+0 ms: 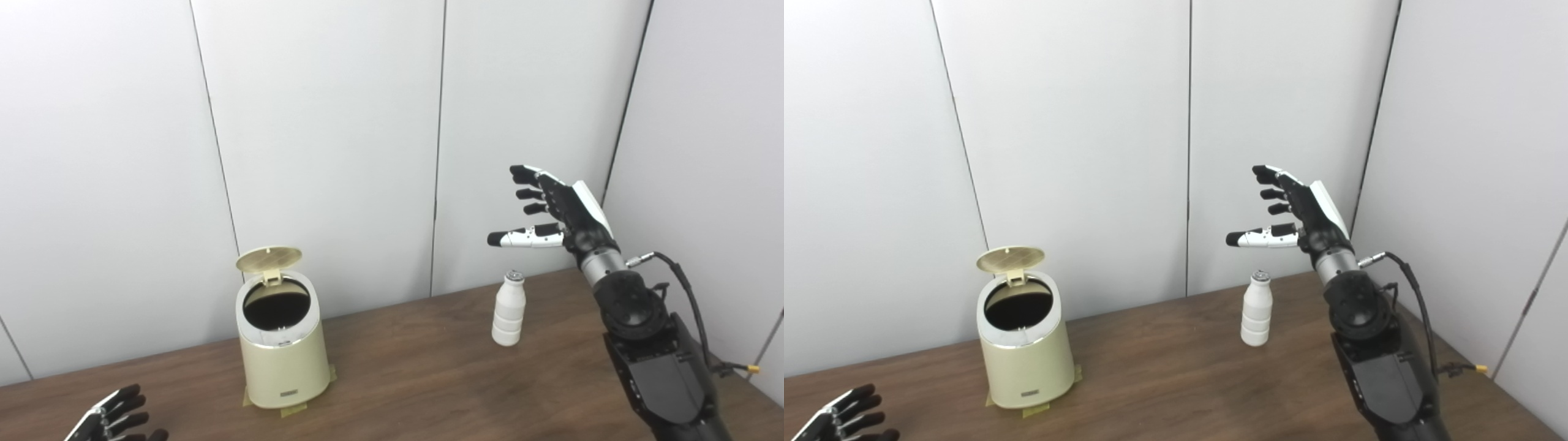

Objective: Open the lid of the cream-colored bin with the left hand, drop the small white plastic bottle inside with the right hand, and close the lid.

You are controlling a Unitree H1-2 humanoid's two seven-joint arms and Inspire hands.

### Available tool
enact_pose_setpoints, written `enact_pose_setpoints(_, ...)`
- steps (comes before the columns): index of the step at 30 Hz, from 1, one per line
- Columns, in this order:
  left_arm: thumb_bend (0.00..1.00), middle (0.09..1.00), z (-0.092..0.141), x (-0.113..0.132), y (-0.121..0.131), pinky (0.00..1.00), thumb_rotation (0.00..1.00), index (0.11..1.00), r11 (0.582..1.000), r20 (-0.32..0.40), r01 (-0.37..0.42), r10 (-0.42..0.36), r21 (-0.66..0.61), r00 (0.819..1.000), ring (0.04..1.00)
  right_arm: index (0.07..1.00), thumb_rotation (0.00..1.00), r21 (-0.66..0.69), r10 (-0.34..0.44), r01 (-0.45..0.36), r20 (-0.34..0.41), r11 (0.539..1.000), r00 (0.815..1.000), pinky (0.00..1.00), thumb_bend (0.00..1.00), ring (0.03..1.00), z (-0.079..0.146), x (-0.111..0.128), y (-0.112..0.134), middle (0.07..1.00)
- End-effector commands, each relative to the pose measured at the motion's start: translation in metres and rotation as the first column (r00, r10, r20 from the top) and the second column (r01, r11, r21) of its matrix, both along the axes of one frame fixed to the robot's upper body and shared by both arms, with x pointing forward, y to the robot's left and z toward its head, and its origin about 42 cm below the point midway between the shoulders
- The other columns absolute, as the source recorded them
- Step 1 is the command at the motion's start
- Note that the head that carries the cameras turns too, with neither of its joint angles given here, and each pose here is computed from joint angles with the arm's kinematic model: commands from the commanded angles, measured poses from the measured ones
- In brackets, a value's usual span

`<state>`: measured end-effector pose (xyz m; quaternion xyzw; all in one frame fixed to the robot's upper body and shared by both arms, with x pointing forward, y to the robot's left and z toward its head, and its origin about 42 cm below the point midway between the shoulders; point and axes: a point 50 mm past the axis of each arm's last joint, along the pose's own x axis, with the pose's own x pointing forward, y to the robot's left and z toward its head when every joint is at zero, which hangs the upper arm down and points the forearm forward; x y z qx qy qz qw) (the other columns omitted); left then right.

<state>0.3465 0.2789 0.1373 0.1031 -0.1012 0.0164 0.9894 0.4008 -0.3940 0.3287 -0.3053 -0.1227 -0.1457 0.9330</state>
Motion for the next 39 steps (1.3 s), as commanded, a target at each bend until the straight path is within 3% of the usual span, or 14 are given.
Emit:
enact_pose_setpoints(1, 0.57, 0.781, 0.022, 0.01, -0.002, 0.65, 0.06, 0.809, 1.0, 0.083, 0.018, -0.018, 0.006, 0.996, 0.729, 0.887, 0.21, -0.022, 0.011, -0.011, 0.018, 1.0, 1.0, 0.76, 0.85, 0.853, 0.019, -0.001, -0.009, 0.89)
enact_pose_setpoints(3, 0.56, 0.784, 0.021, 0.01, -0.002, 0.65, 0.04, 0.81, 1.0, 0.082, 0.019, -0.02, 0.002, 0.996, 0.729, 0.908, 0.2, -0.001, 0.02, -0.02, -0.03, 1.0, 0.999, 0.79, 0.85, 0.882, 0.01, 0.0, -0.01, 0.916)
enact_pose_setpoints(7, 0.58, 0.766, 0.022, 0.009, 0.0, 0.63, 0.09, 0.8, 1.0, 0.083, 0.019, -0.02, 0.012, 0.996, 0.71, 0.927, 0.29, -0.018, 0.021, -0.023, -0.097, 1.0, 0.995, 0.78, 0.92, 0.889, -0.006, 0.002, -0.012, 0.923)
enact_pose_setpoints(18, 0.6, 0.769, 0.018, 0.011, 0.004, 0.62, 0.12, 0.798, 1.0, 0.074, 0.017, -0.018, 0.02, 0.997, 0.714, 0.955, 0.2, 0.044, 0.0, 0.009, -0.208, 0.999, 0.978, 0.75, 0.84, 0.875, -0.047, 0.006, -0.017, 0.952)
enact_pose_setpoints(29, 0.6, 0.758, 0.024, 0.007, 0.001, 0.6, 0.09, 0.786, 1.0, 0.063, 0.016, -0.017, 0.025, 0.998, 0.699, 0.924, 0.24, 0.05, -0.052, 0.066, -0.239, 0.997, 0.97, 0.72, 0.86, 0.825, -0.081, 0.004, -0.024, 0.918)
enact_pose_setpoints(39, 0.59, 0.761, 0.025, 0.007, 0.001, 0.6, 0.07, 0.787, 0.999, 0.062, 0.017, -0.018, 0.03, 0.998, 0.702, 0.864, 0.14, 0.093, -0.1, 0.12, -0.2, 0.988, 0.975, 0.65, 0.83, 0.756, -0.099, 0.008, -0.021, 0.83)
